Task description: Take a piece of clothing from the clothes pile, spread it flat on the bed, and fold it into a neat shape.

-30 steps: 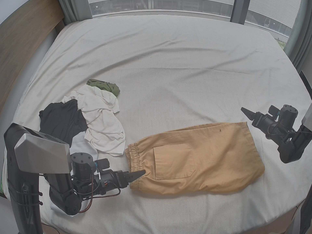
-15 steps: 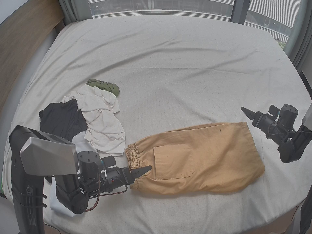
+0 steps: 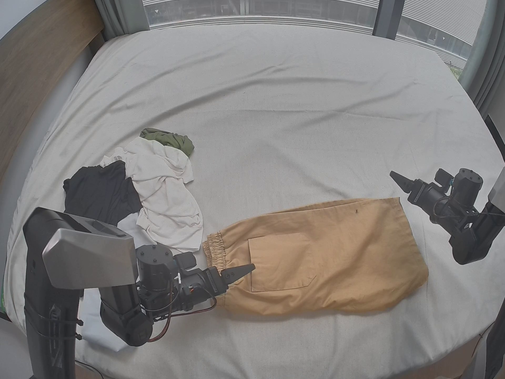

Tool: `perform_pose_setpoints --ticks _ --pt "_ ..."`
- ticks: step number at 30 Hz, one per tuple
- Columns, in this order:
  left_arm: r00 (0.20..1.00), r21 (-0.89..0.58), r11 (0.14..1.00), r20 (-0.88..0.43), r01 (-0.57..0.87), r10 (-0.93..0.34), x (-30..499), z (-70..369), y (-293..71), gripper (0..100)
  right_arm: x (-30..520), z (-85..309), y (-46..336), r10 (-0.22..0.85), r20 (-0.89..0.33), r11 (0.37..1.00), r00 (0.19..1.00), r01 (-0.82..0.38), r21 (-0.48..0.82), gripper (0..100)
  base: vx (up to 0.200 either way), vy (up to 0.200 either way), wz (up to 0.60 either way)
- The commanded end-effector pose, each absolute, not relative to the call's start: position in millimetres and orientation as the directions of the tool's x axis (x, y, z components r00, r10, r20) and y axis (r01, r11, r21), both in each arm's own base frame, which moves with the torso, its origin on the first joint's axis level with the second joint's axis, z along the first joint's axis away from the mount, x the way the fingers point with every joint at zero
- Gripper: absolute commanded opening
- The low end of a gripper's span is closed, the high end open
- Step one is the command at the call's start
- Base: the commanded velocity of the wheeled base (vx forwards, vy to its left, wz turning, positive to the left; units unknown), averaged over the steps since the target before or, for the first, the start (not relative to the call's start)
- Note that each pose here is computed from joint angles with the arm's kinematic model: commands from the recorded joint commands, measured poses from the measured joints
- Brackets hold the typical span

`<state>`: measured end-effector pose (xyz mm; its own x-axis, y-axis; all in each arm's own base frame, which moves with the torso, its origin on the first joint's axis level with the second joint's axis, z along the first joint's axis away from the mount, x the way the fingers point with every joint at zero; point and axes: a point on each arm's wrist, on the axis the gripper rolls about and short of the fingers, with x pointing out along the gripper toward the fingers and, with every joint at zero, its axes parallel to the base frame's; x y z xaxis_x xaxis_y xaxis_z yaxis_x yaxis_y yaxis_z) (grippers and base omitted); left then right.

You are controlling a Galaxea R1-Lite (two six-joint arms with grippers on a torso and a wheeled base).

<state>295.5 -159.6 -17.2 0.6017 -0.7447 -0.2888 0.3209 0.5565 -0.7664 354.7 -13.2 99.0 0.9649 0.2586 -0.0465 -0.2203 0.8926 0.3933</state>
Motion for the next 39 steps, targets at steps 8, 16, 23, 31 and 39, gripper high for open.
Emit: perform_pose_setpoints --ticks 8,16,23,31,39 --pt "0.632 -0.761 0.569 -0.281 0.312 -0.722 295.8 -12.7 -157.5 0 355.0 97.1 -13.1 0.259 -0.051 0.892 0.964 -0.219 0.395 100 0.0 0.0 0.0" --pt "0.657 -0.771 0.541 -0.218 0.337 -0.721 284.2 24.1 -147.2 0 354.2 93.9 -13.6 0.259 -0.063 0.892 0.964 -0.214 0.397 100 0.0 0.0 0.0" --pt "0.658 -0.77 0.544 -0.224 0.332 -0.719 270.1 34.6 -138.8 0 353.1 92.5 -14.0 0.258 -0.07 0.893 0.964 -0.21 0.399 100 0.0 0.0 0.0" --pt "0.666 -0.771 0.556 -0.241 0.31 -0.706 261.1 38.2 -126.8 0 352.5 92.4 -13.4 0.262 -0.071 0.892 0.962 -0.214 0.399 100 0.0 0.0 0.0" --pt "0.69 -0.776 0.578 -0.275 0.251 -0.67 250.2 40.1 -100.7 0 351.9 92.3 -9.6 0.274 -0.073 0.889 0.959 -0.224 0.4 100 0.0 0.0 0.0"
